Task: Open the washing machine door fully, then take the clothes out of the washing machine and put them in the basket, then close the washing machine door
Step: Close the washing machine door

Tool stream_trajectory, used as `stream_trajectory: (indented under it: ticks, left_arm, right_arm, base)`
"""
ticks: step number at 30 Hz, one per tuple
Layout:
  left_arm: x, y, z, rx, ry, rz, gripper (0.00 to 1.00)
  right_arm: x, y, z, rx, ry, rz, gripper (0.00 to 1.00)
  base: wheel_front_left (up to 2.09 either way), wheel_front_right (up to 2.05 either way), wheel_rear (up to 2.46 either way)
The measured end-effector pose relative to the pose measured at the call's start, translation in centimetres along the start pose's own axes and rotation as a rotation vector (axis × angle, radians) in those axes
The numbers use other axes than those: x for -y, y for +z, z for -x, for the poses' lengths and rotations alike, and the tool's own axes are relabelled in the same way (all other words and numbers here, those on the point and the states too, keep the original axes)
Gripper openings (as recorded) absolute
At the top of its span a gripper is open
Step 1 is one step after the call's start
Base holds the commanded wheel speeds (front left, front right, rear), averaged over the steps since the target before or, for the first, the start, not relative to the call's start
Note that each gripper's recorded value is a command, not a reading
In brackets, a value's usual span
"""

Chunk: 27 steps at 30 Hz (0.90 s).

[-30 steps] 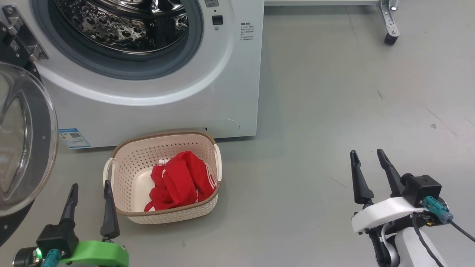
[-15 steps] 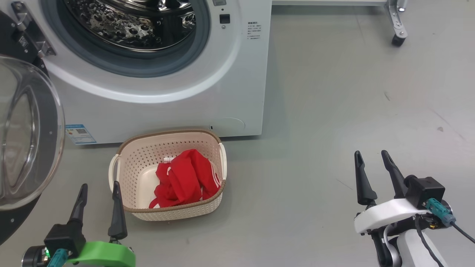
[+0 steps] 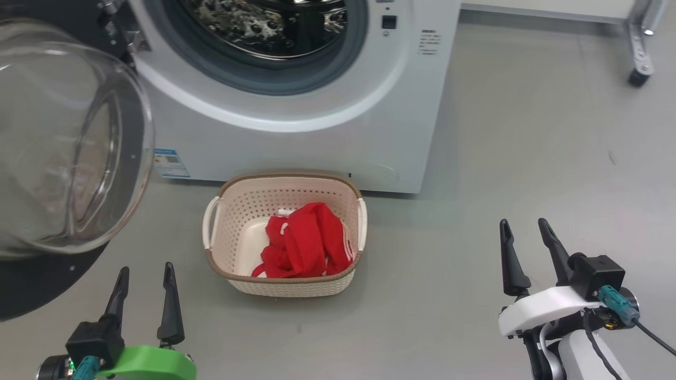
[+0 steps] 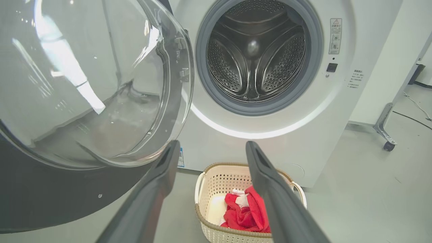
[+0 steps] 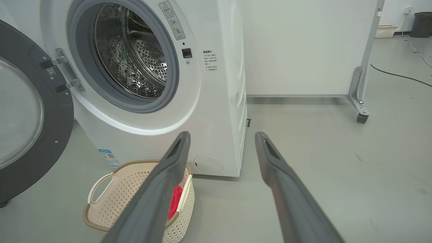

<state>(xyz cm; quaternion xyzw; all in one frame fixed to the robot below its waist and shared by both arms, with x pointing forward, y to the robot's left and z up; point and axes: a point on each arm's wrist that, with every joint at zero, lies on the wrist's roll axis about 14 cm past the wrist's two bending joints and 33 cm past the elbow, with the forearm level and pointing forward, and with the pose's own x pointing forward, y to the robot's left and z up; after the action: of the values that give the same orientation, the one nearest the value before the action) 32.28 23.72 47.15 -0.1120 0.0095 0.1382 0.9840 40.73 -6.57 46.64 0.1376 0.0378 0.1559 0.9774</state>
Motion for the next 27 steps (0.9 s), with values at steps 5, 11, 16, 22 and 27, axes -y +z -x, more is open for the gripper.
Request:
stream_trajectory:
  ticks: [5,11,16,22,27]
  left_arm:
    - [-2.7,-0.3,1.6,-0.011,0.095,0.025,1.00]
    - [-5.5,-0.5,3.7,-0.019,0.194,0.020,1.00]
    - [-7.6,-0.3,5.3,-0.010,0.270,0.024,1.00]
    - [-11.2,0.4,8.0,0.011,0.406,0.027,1.00]
    - [-13.7,0.6,10.6,0.020,0.511,0.036,1.00]
  right_arm:
    - [-2.9,-1.2,-1.0,-0.036,0.094,-0.004,1.00]
    - [-6.2,-2.5,-1.8,-0.073,0.197,-0.009,1.00]
    - [-8.7,-3.5,-2.3,-0.100,0.273,-0.005,1.00]
    - [-12.9,-4.9,-2.2,-0.141,0.407,0.006,1.00]
    - [-16.7,-6.3,-1.7,-0.183,0.537,0.018,1.00]
  base:
    - [0.00,0.00,0.00]
    - [0.00,0.00,0.00]
    - [0.00,0.00,0.00]
    - [0.00,0.00,0.00]
    - [0.00,0.00,0.00]
